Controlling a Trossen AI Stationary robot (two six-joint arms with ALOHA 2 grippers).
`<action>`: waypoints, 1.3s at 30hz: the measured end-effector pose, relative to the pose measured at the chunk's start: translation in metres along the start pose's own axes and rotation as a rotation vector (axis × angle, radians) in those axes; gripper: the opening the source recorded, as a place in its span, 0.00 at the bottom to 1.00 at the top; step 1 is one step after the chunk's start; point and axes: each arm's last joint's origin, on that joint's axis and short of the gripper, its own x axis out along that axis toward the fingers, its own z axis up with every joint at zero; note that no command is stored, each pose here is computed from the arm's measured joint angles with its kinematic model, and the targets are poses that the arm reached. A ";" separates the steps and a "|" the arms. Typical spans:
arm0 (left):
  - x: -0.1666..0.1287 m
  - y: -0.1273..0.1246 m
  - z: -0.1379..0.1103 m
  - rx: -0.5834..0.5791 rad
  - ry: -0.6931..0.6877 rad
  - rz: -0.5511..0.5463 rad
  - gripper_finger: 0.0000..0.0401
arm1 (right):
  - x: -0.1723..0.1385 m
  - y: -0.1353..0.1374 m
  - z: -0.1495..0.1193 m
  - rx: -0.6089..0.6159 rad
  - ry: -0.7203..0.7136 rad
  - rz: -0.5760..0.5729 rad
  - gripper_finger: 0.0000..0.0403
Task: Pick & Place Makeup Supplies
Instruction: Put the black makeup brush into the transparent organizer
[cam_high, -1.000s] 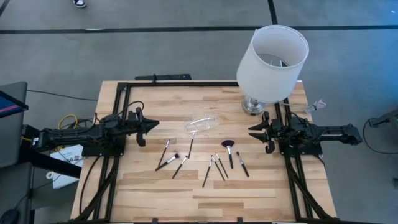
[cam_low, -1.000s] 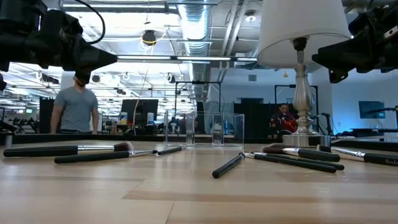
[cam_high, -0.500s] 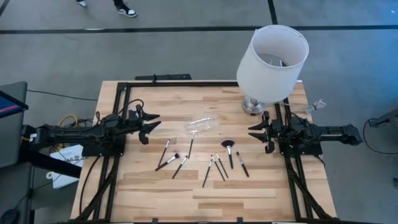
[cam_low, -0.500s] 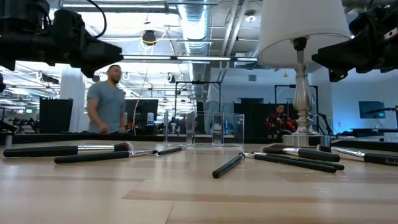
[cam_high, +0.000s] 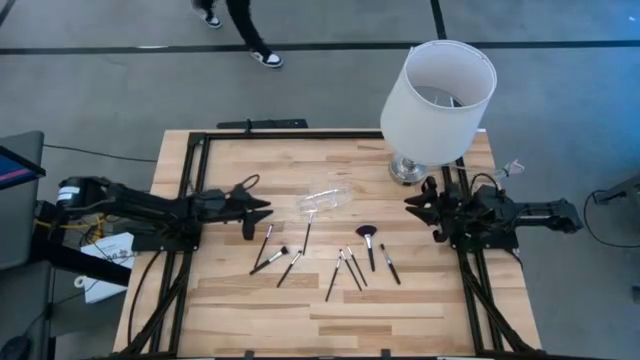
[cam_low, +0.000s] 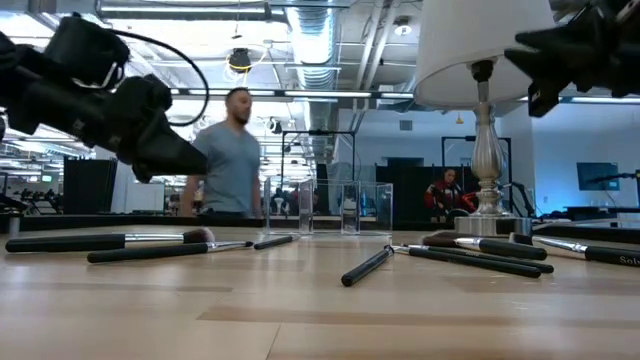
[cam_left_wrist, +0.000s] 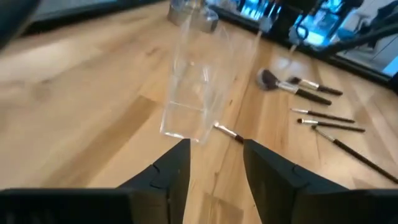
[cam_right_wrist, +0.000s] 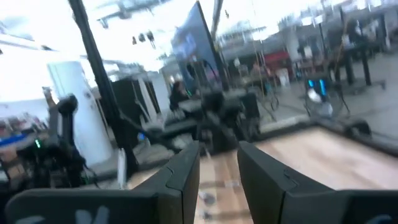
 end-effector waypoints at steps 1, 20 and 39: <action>0.003 -0.002 0.001 0.003 0.012 -0.004 0.36 | 0.000 0.000 0.001 -0.007 -0.011 0.000 0.25; 0.017 -0.024 -0.013 -0.016 0.427 0.072 0.35 | -0.002 0.004 0.019 -0.055 -0.203 0.035 0.25; 0.011 -0.032 -0.022 -0.020 0.420 0.121 0.35 | -0.001 -0.001 0.010 -0.052 -0.114 -0.062 0.25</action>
